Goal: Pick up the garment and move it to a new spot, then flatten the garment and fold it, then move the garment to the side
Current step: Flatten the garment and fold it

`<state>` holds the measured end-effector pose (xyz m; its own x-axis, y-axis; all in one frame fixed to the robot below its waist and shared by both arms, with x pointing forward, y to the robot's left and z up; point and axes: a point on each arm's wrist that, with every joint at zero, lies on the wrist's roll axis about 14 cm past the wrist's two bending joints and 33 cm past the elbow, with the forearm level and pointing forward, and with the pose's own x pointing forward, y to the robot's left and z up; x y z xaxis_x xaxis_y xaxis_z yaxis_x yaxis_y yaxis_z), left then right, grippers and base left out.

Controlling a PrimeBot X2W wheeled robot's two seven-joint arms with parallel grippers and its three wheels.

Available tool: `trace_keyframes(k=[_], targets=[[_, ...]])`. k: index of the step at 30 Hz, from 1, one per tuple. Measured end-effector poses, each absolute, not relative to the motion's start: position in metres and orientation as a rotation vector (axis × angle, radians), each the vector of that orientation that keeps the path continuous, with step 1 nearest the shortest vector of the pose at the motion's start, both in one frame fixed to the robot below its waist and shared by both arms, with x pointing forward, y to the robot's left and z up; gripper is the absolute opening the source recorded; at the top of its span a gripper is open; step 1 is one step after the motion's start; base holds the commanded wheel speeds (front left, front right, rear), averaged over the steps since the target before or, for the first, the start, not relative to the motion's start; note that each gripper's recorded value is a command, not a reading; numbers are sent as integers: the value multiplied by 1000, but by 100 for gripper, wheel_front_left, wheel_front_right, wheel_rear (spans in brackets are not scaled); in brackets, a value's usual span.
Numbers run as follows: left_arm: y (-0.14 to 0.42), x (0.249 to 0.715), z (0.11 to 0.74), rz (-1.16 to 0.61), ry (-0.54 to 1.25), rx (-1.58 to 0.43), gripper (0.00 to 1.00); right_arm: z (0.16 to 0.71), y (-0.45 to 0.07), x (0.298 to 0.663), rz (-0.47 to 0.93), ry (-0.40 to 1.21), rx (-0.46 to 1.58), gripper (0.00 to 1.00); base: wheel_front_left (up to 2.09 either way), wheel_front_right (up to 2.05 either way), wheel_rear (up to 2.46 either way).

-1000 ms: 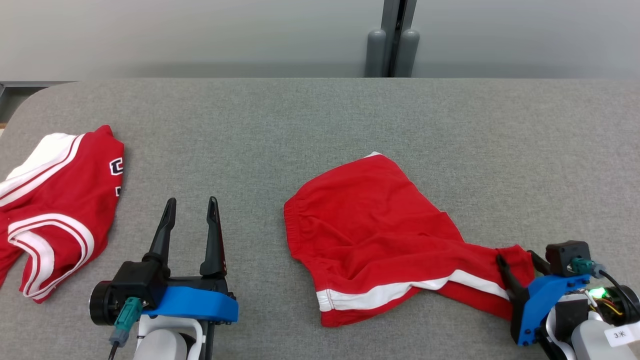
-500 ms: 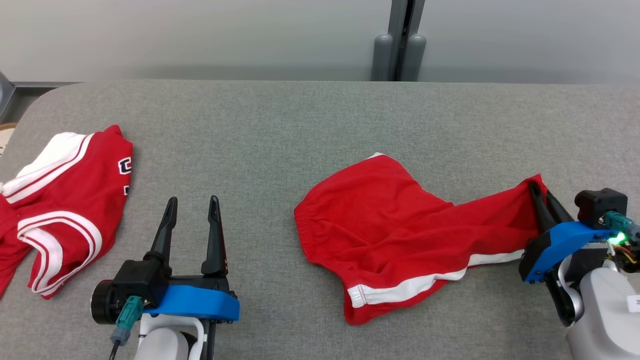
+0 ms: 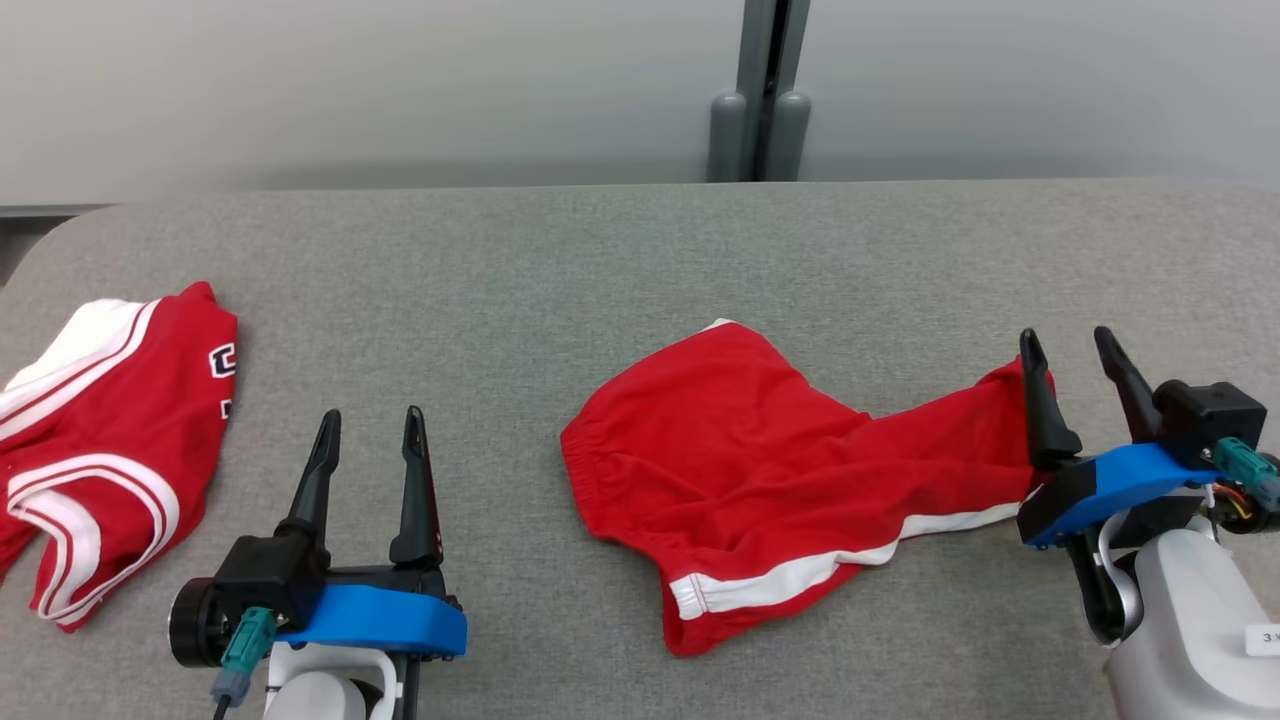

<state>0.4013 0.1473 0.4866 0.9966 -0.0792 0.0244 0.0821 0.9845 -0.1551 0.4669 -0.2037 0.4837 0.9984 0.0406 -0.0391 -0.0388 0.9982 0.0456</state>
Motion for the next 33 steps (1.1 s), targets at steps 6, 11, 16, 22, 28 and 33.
trace_keyframes(k=[6,11,16,22,28,33], targets=[[143,400,489,-100,-24,-148,100,519,-195,447,60,-93,43,100,0,0,0],[141,397,491,-111,-31,-140,100,528,-179,424,92,-135,35,100,0,0,0],[142,395,492,-111,-33,-135,100,524,-171,409,107,-130,37,100,0,0,0],[143,390,495,-113,-41,-132,100,514,-163,389,120,-103,35,100,0,0,0],[141,387,495,-119,-40,-132,100,510,-165,384,115,-92,33,100,0,0,0],[136,387,495,-132,-39,-132,100,510,-164,383,115,-91,37,100,0,0,0]])
